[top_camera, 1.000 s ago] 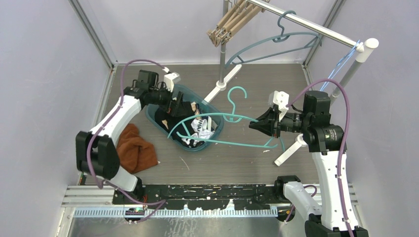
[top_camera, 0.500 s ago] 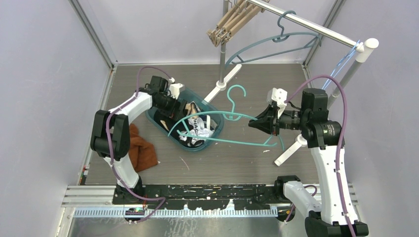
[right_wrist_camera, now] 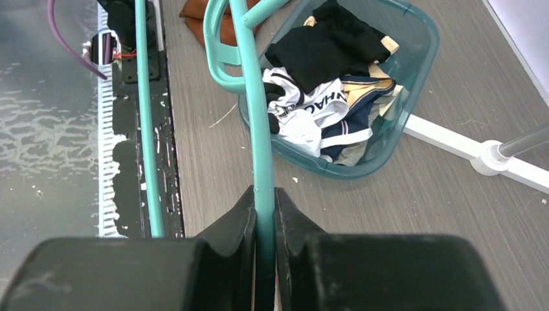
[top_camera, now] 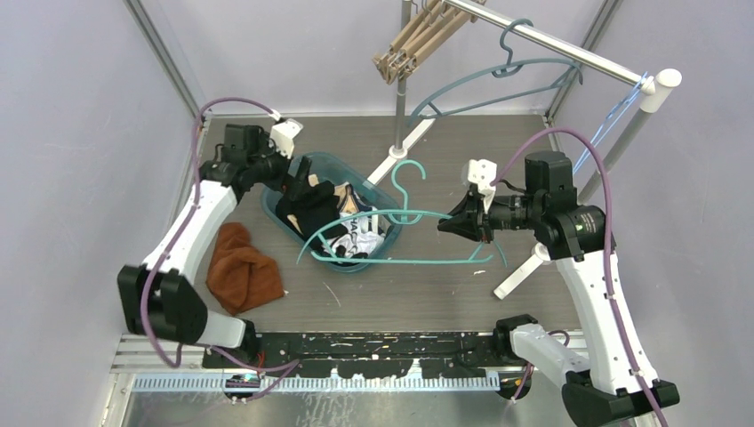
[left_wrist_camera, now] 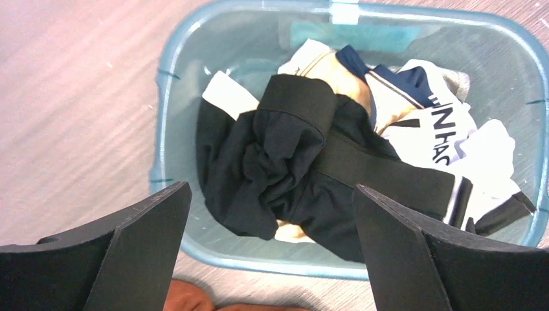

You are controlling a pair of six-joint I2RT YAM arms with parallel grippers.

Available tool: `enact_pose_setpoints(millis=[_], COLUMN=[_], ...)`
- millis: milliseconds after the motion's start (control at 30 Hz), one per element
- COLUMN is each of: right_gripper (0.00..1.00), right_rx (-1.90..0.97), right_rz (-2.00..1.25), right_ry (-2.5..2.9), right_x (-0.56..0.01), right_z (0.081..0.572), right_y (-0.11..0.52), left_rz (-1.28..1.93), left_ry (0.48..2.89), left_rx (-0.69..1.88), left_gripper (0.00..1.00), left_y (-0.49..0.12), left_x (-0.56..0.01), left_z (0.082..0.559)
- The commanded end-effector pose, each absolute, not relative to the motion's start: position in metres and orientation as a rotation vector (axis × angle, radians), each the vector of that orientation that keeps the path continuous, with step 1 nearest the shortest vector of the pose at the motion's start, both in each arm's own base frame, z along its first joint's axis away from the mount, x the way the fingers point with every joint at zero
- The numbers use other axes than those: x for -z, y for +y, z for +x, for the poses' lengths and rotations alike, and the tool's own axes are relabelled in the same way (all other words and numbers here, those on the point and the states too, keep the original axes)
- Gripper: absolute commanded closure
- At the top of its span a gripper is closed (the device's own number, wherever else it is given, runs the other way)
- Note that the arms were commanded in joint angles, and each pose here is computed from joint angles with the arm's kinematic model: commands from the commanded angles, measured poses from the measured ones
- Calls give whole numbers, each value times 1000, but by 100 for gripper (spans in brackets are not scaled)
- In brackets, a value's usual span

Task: Remove the underwear clipped to the hanger
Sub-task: Place the underwear in the bin, then place the hanger on the clothesline.

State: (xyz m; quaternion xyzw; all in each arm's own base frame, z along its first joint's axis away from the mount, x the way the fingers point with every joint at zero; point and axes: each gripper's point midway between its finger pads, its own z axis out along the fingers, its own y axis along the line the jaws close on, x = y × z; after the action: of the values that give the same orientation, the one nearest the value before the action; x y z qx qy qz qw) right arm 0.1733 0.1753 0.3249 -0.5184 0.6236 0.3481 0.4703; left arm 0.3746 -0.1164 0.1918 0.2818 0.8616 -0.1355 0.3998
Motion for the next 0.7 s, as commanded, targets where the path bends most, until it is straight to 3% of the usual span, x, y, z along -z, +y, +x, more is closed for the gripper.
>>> enact_pose_setpoints(millis=[0, 267, 667], right_gripper=[99, 99, 99], right_rx=[-786, -724, -593], right_rz=[-1314, -1382, -1416], right_ry=[1460, 1412, 1418], right_x=[-343, -342, -332], right_z=[175, 181, 197], right_y=[180, 188, 184], left_rz=[789, 855, 1053], left_ry=[2010, 1951, 1761], left_rx=[245, 256, 821], left_gripper=[2, 2, 2], left_y=[-109, -104, -166], left_x=[-252, -324, -380], left_z=[363, 309, 206])
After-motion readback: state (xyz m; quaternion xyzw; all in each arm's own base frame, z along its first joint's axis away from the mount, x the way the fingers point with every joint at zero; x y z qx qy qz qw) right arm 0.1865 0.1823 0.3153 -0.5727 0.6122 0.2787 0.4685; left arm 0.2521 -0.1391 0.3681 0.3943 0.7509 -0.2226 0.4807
